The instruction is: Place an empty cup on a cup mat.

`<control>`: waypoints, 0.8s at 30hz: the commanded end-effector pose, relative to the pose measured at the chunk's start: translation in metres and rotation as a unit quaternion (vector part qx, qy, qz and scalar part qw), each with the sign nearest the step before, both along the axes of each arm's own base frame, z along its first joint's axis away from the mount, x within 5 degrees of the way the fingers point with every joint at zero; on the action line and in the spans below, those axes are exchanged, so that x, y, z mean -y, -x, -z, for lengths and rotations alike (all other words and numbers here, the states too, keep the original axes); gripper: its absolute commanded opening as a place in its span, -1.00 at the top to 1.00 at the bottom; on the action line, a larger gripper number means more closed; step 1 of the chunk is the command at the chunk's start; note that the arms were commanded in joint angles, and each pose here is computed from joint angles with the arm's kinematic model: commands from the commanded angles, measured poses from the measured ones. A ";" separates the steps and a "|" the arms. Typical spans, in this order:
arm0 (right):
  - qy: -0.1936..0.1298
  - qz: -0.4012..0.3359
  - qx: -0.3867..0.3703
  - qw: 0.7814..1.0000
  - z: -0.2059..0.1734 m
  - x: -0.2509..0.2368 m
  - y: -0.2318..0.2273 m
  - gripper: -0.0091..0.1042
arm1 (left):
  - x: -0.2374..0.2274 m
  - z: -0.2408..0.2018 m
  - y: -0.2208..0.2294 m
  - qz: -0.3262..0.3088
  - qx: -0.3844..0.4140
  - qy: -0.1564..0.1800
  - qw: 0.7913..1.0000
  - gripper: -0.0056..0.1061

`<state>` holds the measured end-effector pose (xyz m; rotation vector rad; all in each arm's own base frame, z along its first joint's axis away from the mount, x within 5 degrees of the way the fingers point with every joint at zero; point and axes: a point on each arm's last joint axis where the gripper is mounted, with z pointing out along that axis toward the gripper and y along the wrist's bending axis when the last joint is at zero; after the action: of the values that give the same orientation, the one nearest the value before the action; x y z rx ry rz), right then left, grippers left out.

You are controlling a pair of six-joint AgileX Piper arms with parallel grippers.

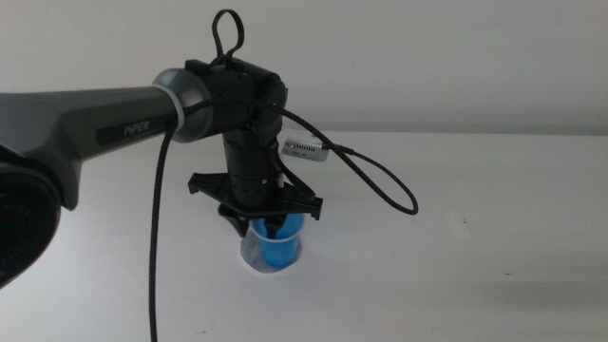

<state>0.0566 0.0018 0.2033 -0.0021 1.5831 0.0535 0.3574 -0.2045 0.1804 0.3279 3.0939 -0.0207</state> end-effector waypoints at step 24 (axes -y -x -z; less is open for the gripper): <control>0.005 0.000 0.004 1.000 0.009 0.000 0.001 0.87 | -0.081 -0.230 0.108 0.073 0.247 0.011 0.966 -0.78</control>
<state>0.0566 0.0018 0.2033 -0.0021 1.5831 0.0535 0.2730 -0.1401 0.4076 0.4799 2.4986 -0.0414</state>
